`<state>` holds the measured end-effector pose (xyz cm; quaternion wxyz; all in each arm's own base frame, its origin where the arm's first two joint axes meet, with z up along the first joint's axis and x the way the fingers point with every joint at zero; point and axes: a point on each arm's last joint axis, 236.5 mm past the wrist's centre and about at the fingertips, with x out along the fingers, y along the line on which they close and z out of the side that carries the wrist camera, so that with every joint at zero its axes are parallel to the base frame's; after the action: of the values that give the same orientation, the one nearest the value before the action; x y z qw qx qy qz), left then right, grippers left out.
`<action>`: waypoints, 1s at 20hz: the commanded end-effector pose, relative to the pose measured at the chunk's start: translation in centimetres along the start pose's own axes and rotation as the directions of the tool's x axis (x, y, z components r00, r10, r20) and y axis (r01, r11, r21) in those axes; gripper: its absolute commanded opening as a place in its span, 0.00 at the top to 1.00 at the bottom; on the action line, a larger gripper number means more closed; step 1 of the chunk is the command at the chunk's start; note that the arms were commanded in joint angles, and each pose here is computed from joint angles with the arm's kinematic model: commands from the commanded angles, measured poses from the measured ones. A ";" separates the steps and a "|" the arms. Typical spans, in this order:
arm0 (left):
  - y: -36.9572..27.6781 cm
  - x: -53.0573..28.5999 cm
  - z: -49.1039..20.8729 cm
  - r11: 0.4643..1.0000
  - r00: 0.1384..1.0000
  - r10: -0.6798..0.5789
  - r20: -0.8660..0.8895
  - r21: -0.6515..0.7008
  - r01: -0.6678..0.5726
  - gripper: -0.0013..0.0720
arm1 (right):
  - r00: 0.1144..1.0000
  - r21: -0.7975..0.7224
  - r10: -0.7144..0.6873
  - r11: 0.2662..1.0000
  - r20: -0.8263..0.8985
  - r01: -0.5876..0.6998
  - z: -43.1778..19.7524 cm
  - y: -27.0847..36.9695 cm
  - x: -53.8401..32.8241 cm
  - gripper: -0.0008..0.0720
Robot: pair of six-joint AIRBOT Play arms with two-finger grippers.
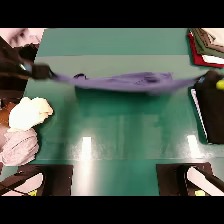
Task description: Fold the shirts.
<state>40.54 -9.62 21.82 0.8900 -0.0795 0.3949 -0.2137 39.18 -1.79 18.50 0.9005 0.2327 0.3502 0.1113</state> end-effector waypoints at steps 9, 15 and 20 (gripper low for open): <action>-19.5 -39.5 7.7 0.912 0.531 -0.167 0.830 0.336 -0.237 0.95 | 0.627 -0.351 0.083 0.881 0.775 0.317 9.8 22.8 -34.1 0.97; -17.7 -39.9 5.9 0.925 0.547 -0.071 0.834 0.261 -0.277 0.95 | 0.778 -0.273 -0.165 0.875 0.607 0.400 8.6 17.3 -30.9 0.97; -7.3 -19.1 3.5 0.980 0.919 0.086 0.384 0.133 -0.147 0.95 | 0.940 -0.192 -0.299 0.925 0.162 0.328 6.9 7.5 -17.7 0.97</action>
<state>24.66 -7.88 48.82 0.9840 -0.0030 0.0506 -0.1710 27.78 -2.76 44.36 0.9824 0.0492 0.1795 -0.0162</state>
